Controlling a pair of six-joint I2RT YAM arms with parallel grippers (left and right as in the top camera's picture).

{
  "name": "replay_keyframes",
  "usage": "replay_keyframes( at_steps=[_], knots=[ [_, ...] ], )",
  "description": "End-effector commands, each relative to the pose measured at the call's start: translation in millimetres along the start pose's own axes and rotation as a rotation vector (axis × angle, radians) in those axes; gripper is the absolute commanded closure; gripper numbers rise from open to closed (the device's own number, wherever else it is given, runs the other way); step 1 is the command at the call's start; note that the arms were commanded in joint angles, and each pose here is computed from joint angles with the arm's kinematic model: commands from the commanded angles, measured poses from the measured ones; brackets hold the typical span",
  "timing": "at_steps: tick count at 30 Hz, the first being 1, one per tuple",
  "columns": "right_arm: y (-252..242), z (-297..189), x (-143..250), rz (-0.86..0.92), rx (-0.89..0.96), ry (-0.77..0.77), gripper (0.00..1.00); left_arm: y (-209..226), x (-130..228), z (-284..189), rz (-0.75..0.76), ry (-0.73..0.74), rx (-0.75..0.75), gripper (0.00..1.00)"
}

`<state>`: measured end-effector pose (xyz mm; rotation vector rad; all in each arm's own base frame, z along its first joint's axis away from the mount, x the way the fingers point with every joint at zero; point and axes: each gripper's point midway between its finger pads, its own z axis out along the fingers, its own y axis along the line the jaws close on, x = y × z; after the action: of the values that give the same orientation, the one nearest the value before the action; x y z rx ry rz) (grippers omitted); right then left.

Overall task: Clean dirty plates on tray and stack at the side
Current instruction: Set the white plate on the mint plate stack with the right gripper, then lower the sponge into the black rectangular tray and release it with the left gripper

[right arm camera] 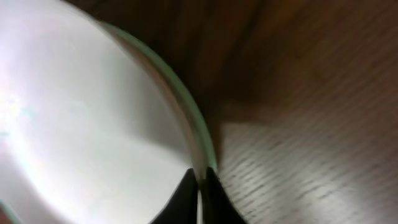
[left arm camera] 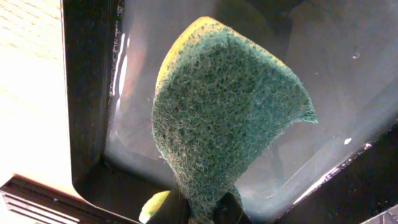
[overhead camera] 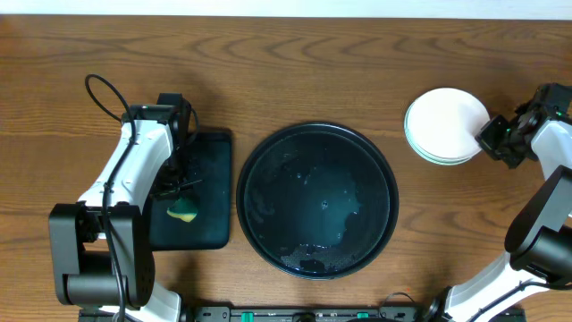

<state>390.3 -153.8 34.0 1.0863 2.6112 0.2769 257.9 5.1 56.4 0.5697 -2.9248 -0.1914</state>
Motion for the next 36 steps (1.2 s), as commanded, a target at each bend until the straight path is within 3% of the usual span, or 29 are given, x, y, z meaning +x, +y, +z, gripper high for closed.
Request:
replay_keyframes(
  at_steps=[1,2,3,5,6,9,21,28,36],
  knots=[
    [15,-2,2,0.005,-0.070,0.020,0.75,2,-6,-3,0.007,-0.020,-0.012,0.93],
    [16,-2,4,0.003,-0.077,0.029,0.66,2,-6,-3,0.007,-0.021,-0.012,0.93],
    [17,-2,6,-0.001,-0.083,0.036,0.65,2,-6,-3,0.007,-0.021,-0.012,0.93],
    [18,-2,9,-0.001,-0.082,0.047,0.84,2,-6,-3,0.007,-0.021,-0.012,0.93],
    [18,-2,10,-0.002,-0.080,0.051,0.89,2,-6,-3,0.007,-0.021,-0.012,0.93],
    [26,-7,18,-0.012,-0.096,0.073,0.93,2,-7,-3,0.007,-0.022,-0.011,0.93],
    [115,-109,36,-0.361,-0.229,-0.131,0.72,-6,-24,-4,0.012,-0.094,0.020,0.93],
    [165,-172,84,-0.537,-0.323,-0.213,0.65,-14,-46,-3,0.035,-0.173,0.041,0.93],
    [192,-217,138,-0.698,-0.413,-0.242,0.62,-19,-53,23,0.040,-0.128,0.021,0.93]
  ],
)
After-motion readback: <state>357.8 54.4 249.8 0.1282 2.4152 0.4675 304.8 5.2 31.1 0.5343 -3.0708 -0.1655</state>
